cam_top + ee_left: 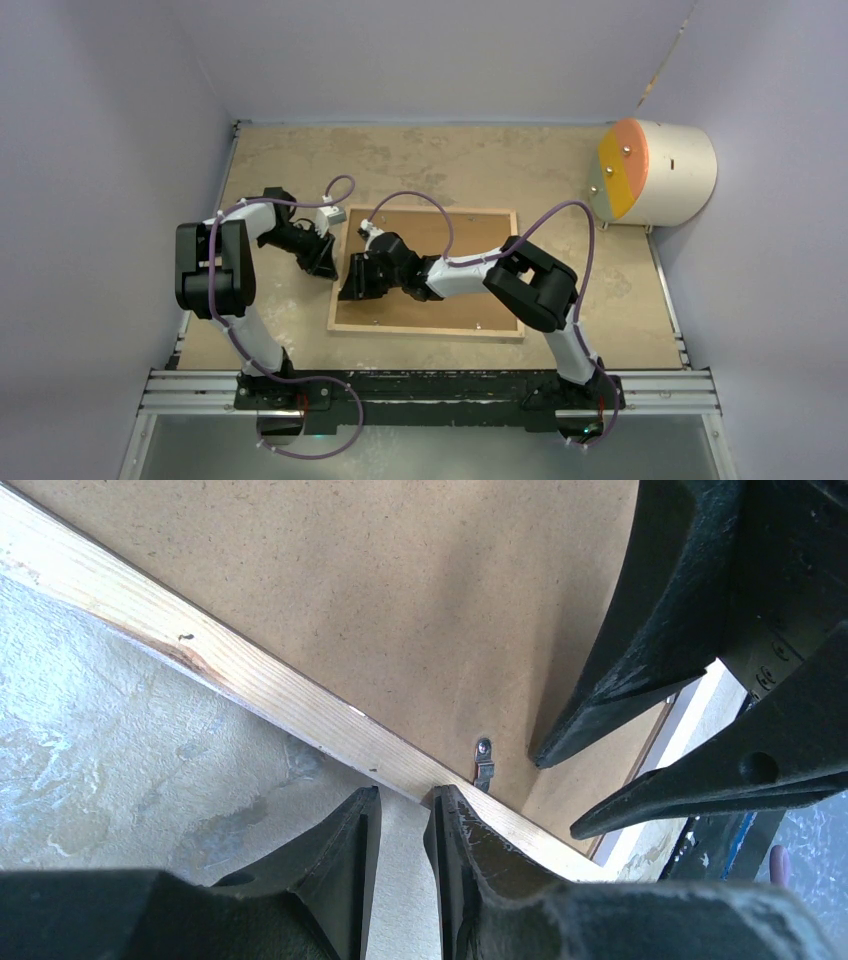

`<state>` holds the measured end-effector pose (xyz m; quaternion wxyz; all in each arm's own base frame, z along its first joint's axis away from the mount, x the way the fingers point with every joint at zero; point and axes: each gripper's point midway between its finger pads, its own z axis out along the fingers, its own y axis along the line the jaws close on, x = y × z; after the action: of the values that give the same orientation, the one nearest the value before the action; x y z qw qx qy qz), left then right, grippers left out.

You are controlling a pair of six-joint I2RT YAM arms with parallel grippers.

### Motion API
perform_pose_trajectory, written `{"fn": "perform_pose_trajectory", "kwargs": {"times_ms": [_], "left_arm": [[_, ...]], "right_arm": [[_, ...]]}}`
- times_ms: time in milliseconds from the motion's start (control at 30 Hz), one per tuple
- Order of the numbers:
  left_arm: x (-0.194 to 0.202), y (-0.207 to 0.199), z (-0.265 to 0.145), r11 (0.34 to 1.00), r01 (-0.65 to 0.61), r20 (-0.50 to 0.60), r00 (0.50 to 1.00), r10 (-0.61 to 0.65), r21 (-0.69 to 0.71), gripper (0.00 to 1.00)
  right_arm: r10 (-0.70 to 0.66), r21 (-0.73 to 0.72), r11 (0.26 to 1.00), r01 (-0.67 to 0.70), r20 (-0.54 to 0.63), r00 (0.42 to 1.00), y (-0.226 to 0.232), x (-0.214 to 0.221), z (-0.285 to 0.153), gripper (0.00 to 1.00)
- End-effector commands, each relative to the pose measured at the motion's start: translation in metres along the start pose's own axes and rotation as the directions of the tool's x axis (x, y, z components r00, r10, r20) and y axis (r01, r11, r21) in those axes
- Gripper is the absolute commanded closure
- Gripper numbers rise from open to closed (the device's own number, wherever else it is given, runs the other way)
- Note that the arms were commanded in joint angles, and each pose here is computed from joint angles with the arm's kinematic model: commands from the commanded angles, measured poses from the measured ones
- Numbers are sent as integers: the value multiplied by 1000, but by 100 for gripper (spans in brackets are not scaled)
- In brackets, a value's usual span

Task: Put the photo into the frame
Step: Install the photo frame at the center of the board.

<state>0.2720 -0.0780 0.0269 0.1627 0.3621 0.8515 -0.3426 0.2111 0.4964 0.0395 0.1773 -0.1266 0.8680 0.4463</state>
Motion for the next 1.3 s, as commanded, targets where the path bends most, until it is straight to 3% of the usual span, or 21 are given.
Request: {"fn": "perform_pose_trajectory", "kwargs": {"times_ms": [0, 633, 1000, 1167, 1267], "left_arm": [[10, 4, 3, 999, -36, -28, 999, 36, -8, 72], [11, 3, 3, 999, -43, -31, 999, 43, -6, 73], [11, 3, 1, 999, -50, -38, 998, 49, -10, 73], [4, 8, -8, 999, -47, -19, 999, 46, -18, 73], [1, 8, -11, 999, -37, -7, 999, 37, -14, 73]], "right_arm": [[-18, 45, 999, 17, 17, 1000, -12, -5, 11, 63], [-38, 165, 986, 21, 99, 994, -39, -20, 23, 72], [-21, 43, 999, 18, 61, 998, -9, -17, 11, 73], [-11, -44, 999, 14, 63, 998, 16, -25, -14, 67], [-13, -28, 999, 15, 89, 996, 7, -37, -22, 64]]}}
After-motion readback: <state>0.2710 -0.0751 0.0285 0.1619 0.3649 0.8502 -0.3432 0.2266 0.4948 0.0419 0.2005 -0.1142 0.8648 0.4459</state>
